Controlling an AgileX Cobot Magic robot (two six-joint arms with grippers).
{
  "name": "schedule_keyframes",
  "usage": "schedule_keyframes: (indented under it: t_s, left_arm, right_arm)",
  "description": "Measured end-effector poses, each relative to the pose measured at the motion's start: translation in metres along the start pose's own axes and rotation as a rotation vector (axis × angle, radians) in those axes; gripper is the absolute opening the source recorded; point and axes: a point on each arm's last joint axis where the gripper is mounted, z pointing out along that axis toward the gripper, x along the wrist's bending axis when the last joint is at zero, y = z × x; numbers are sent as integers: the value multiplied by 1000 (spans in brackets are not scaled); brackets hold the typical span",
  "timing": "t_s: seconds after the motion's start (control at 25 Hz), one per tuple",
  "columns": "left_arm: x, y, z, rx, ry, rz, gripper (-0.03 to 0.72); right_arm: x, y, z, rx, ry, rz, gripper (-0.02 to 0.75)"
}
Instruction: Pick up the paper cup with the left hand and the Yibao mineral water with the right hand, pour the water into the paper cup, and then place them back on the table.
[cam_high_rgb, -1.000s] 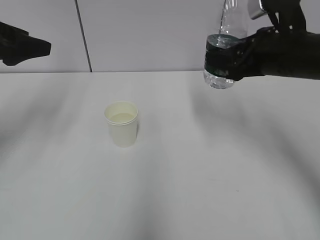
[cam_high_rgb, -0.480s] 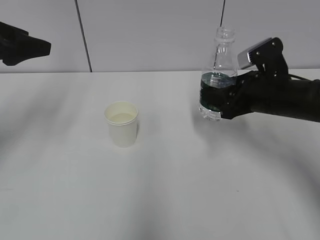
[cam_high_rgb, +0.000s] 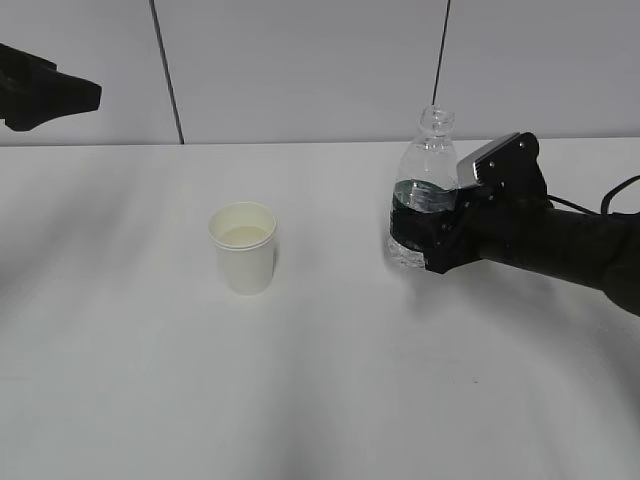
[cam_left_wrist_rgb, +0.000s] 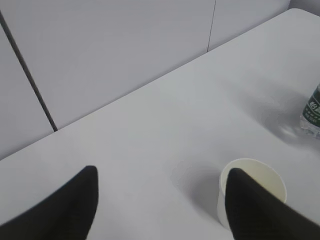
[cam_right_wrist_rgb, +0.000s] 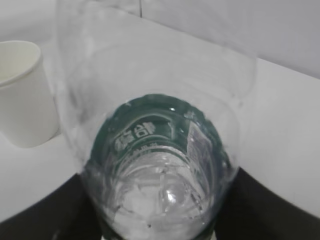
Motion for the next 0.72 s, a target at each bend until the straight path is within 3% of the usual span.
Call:
schedule_keyframes:
  t_s: [0.72]
  left_arm:
    - [2,0,0,3,26,0,470]
  right_arm:
    - [0,-29,12,-2,-5,7,454]
